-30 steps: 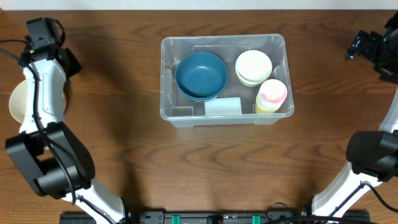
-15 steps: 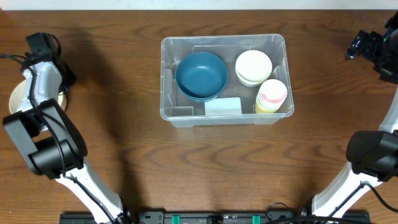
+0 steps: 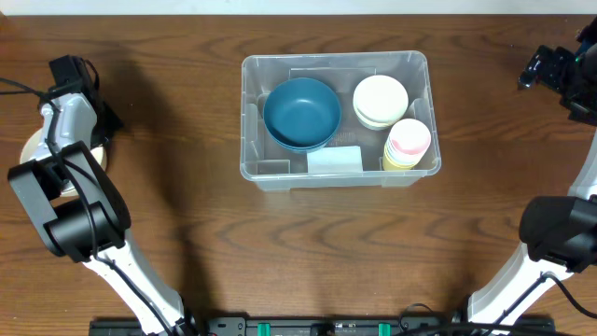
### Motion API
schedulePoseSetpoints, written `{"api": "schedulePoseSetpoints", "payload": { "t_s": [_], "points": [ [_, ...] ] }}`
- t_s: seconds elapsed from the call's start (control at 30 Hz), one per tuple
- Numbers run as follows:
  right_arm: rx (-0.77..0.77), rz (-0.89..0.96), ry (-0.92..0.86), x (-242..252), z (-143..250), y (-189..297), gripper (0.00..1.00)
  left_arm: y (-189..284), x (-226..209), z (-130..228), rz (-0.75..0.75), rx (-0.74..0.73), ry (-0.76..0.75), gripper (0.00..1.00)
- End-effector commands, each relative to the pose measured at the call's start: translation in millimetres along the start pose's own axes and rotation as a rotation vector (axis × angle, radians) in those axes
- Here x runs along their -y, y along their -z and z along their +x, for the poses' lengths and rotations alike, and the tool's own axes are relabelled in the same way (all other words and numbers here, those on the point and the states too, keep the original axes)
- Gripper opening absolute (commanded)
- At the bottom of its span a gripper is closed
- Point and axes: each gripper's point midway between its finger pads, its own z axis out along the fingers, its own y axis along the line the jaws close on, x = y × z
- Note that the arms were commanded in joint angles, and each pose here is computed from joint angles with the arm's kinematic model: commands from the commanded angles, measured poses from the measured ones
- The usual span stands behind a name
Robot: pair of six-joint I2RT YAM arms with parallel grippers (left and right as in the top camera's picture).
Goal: Pack container
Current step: 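Move the left gripper to the cream bowl and grasp its rim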
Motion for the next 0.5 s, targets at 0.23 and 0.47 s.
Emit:
{"api": "schedulePoseSetpoints", "payload": {
  "t_s": [0.23,0.47],
  "points": [
    [0.044,-0.002,-0.015,1.8,-1.7,14.7,0.99,202.2,60.8,-38.6,0.351,0.337,-0.014,0.06],
    [0.044,-0.002,-0.015,1.8,-1.7,14.7,0.99,356.6,129.9,19.3,0.646,0.576,-0.373,0.06]
  ]
}}
